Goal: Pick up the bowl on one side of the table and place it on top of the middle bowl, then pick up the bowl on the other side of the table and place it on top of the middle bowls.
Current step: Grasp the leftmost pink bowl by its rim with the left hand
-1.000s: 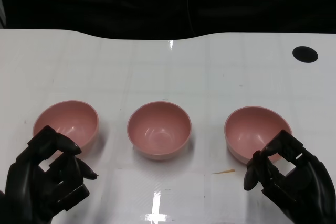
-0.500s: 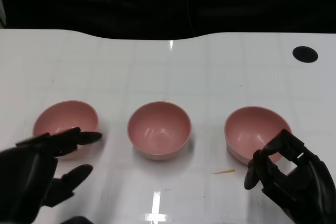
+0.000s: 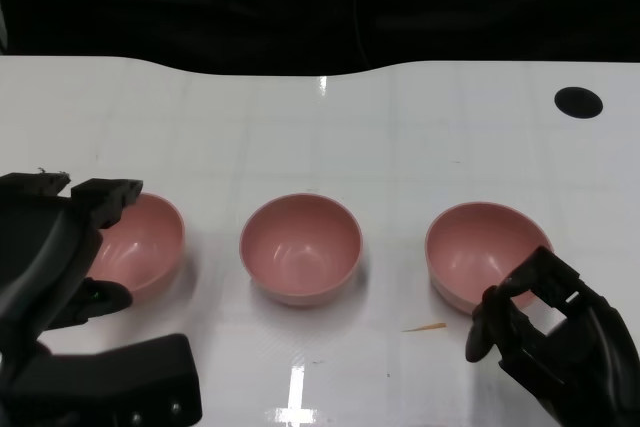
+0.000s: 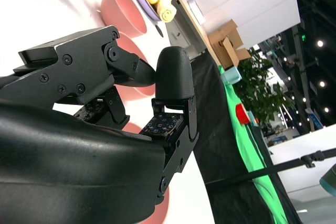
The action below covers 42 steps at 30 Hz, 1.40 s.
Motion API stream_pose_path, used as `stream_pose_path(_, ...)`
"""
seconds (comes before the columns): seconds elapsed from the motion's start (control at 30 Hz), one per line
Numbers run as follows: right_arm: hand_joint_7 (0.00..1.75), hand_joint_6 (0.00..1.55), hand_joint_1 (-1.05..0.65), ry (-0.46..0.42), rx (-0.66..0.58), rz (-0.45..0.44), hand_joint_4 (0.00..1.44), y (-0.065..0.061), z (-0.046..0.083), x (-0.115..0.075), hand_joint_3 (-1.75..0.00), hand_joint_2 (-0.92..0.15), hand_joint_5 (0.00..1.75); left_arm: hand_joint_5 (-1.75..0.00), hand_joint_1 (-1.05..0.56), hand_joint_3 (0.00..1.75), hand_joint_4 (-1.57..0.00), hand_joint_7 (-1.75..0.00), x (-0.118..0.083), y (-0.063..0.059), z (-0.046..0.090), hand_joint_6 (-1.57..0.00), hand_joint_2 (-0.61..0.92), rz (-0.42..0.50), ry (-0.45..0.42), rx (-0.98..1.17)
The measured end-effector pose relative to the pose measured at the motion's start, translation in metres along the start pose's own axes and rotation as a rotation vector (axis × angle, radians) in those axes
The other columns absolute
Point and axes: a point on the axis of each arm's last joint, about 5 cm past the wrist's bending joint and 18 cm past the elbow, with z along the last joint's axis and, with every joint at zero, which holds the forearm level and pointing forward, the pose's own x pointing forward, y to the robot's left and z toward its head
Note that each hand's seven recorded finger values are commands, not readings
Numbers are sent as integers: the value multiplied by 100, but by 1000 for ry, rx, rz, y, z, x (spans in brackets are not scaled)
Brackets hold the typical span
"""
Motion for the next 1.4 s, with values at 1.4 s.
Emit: stream_pose_path(1.4,149,70,-8,-4,10,-19,80,0,-1,-2,-85,-70,175,-3,-56,38,-59,-3,58,-103,-3,-63,92,-367,-29,-113)
